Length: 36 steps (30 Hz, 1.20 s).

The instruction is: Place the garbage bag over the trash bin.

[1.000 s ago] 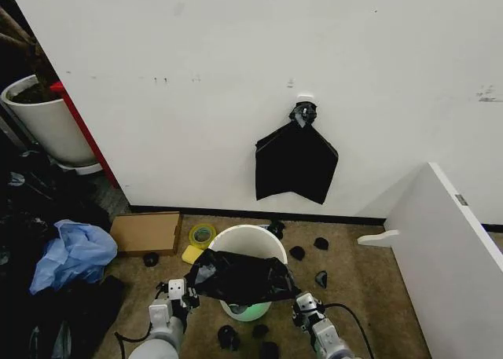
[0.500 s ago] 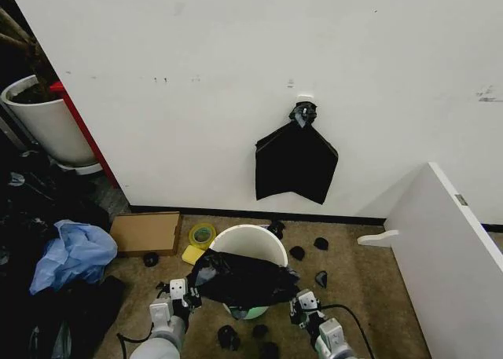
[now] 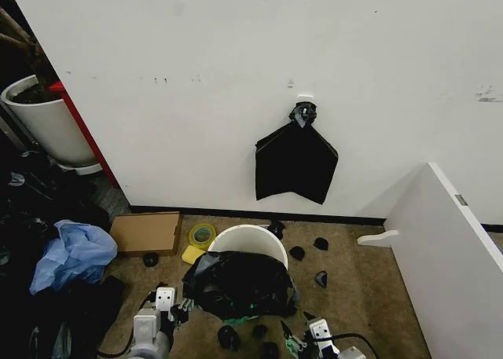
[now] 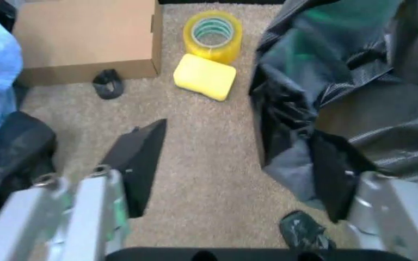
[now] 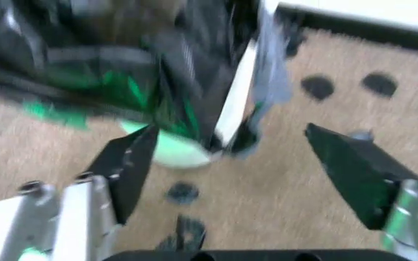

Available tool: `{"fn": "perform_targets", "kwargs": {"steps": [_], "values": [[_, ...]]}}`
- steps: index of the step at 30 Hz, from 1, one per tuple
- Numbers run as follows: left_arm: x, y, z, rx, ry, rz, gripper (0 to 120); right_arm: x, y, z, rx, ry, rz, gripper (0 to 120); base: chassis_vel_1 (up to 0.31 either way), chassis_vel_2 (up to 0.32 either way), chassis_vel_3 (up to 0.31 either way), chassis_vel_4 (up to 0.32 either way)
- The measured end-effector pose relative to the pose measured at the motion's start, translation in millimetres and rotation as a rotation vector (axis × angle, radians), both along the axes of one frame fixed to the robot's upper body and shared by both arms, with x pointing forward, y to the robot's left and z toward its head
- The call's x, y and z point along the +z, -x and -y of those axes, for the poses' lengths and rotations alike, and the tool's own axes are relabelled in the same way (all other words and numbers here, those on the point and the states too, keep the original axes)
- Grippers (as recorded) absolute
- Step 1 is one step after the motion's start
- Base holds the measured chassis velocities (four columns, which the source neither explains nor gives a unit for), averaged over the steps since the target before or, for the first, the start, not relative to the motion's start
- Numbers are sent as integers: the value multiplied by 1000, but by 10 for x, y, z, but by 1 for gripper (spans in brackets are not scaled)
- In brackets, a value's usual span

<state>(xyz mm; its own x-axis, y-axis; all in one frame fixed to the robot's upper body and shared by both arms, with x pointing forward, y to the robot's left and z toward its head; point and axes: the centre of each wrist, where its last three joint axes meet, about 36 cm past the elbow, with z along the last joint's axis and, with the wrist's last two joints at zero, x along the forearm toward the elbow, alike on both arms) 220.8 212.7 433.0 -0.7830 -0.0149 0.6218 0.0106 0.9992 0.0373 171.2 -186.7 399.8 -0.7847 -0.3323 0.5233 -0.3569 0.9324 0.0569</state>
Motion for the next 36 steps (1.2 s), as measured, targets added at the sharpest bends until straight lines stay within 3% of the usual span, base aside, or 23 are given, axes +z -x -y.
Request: {"fn": "perform_targets", "kwargs": {"steps": [2,5,8,10,12,17,19,23,26,30,31,32,36], "values": [[14,7,3,0,0,-2,77,9,-3,2,-2,-4,11,83,0,0,0,0],[131,71,19,-6,7,-12,90,59,-52,12,0,-71,110,95,0,0,0,0],[145,83,1,-33,44,-33,99,48,-154,-1,21,-158,215,100,0,0,0,0],[130,80,-7,-44,56,-37,100,31,-177,-3,24,-170,231,100,0,0,0,0],[12,58,-65,-133,124,-62,100,-50,-321,-9,41,-208,297,100,0,0,0,0],[-169,8,-160,-216,142,-50,100,-95,-500,-22,47,-246,325,100,0,0,0,0],[-273,19,-214,-262,100,29,100,-100,-622,-9,45,-265,349,100,0,0,0,0],[-579,126,-372,-384,-97,271,100,3,-979,37,-3,-315,390,100,0,0,0,0],[-672,206,-419,-428,-147,336,100,68,-1066,41,-30,-327,375,100,0,0,0,0],[-696,227,-435,-441,-157,355,100,94,-1093,42,-38,-331,369,100,0,0,0,0],[-765,279,-543,-502,-182,466,100,218,-1260,60,-60,-342,321,100,0,0,0,0],[-774,219,-668,-593,-152,582,100,274,-1424,92,-60,-328,264,100,0,0,0,0],[-813,-24,-854,-730,-138,772,100,360,-1836,168,22,-259,143,100,0,0,0,0]]}}
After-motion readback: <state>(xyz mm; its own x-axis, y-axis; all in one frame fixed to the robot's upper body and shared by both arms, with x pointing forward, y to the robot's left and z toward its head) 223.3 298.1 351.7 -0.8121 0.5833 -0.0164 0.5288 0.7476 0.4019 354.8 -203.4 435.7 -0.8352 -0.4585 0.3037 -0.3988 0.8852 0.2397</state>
